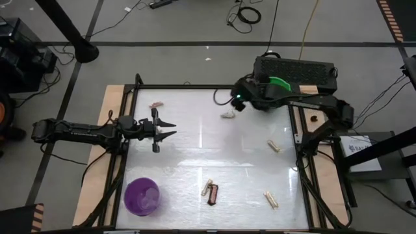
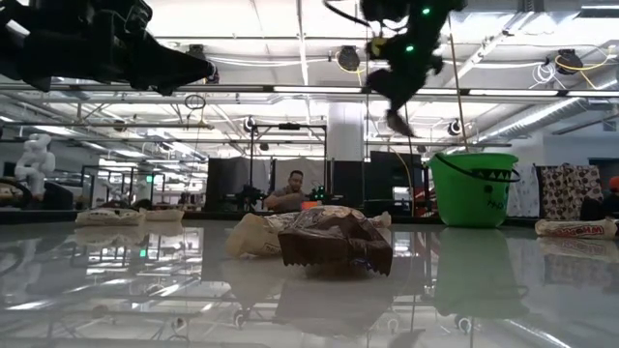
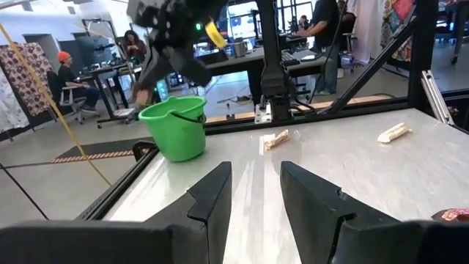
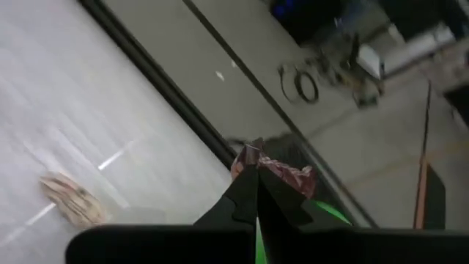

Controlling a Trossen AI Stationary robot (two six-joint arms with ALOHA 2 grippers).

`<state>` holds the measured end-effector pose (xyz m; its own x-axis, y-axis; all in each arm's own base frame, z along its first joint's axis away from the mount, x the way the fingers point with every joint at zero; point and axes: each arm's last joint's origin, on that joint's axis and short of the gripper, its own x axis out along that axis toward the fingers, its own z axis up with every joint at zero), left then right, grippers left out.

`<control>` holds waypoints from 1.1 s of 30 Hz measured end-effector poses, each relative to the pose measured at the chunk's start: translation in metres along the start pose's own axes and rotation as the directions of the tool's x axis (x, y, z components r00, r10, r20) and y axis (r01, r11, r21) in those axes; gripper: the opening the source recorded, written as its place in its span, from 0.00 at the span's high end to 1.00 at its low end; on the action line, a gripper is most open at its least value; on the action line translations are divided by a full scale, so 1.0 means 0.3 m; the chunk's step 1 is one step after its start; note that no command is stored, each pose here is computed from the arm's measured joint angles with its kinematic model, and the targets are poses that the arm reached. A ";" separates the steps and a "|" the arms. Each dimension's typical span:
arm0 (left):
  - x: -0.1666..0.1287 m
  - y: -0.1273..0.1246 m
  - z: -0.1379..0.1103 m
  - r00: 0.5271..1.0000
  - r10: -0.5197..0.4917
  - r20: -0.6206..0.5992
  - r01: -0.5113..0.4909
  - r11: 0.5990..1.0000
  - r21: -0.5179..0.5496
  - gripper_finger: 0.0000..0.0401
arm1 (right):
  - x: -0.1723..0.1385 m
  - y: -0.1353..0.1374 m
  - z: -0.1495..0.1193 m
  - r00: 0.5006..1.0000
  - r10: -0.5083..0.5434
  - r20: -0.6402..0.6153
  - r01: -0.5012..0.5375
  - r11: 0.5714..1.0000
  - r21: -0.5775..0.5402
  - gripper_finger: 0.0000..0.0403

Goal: Sort candy by brand, put in halloween buckets
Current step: Put the brown candy bar into the green bucket

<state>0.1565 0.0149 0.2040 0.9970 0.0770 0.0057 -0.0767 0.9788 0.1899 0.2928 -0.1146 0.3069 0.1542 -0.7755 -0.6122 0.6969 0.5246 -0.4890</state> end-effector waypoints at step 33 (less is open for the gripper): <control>0.000 0.000 0.000 1.000 0.000 0.001 0.000 1.000 0.001 0.68 | 0.115 -0.173 -0.144 0.929 -0.117 -0.351 0.178 0.973 0.146 0.83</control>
<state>0.1565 0.0149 0.2041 0.9970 0.0770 0.0063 -0.0768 0.9786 0.1911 0.2317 -0.1535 0.2844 -0.1842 -0.6585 -0.7297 0.8077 0.3216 -0.4941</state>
